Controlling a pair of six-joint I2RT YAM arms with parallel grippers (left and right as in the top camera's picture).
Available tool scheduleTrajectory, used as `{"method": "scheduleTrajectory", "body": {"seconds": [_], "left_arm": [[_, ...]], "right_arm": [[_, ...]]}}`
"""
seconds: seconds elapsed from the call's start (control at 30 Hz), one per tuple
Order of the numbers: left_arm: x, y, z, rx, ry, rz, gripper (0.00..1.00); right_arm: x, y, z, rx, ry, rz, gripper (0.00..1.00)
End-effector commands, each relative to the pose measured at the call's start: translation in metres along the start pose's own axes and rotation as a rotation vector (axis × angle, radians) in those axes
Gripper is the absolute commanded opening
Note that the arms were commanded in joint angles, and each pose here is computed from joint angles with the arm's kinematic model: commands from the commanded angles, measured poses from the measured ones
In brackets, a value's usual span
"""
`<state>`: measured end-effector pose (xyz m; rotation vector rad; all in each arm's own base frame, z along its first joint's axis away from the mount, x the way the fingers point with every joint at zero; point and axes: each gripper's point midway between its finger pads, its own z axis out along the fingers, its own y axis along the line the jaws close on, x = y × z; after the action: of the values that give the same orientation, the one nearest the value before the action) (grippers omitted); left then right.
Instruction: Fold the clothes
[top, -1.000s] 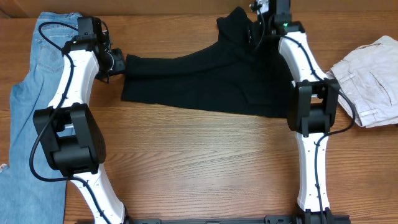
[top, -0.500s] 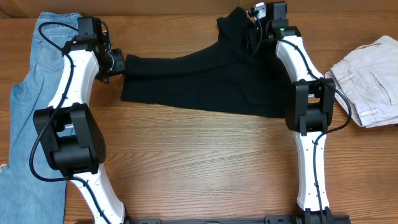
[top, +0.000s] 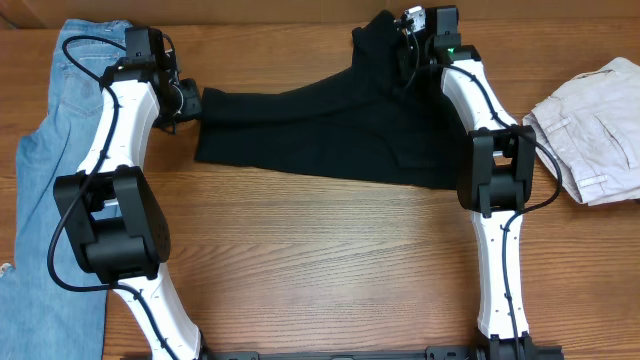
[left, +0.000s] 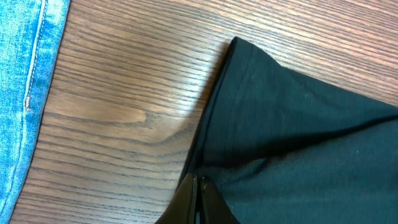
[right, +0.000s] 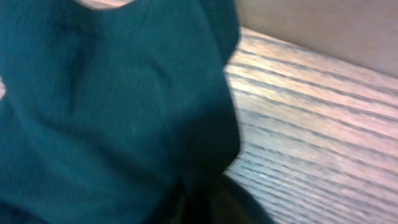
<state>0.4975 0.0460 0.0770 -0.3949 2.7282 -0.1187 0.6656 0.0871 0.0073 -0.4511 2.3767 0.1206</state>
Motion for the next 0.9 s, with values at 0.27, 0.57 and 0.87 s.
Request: {"method": "scheduleTrajectory", "body": {"seconds": [0.27,0.57,0.87], "left_arm": [[-0.001,0.001,0.003,-0.013,0.001,-0.013,0.04],[-0.002,0.001,0.003,-0.012,-0.003,-0.013,0.04],[-0.002,0.002,0.003,-0.013,-0.003,-0.013,0.04]], "right_arm": [[-0.057,-0.040,-0.080,0.225,-0.057,0.063,0.04],[-0.087,-0.036,-0.149,0.231,-0.082,0.062,0.07],[-0.048,-0.029,-0.153,0.214,0.086,0.070,0.04]]}}
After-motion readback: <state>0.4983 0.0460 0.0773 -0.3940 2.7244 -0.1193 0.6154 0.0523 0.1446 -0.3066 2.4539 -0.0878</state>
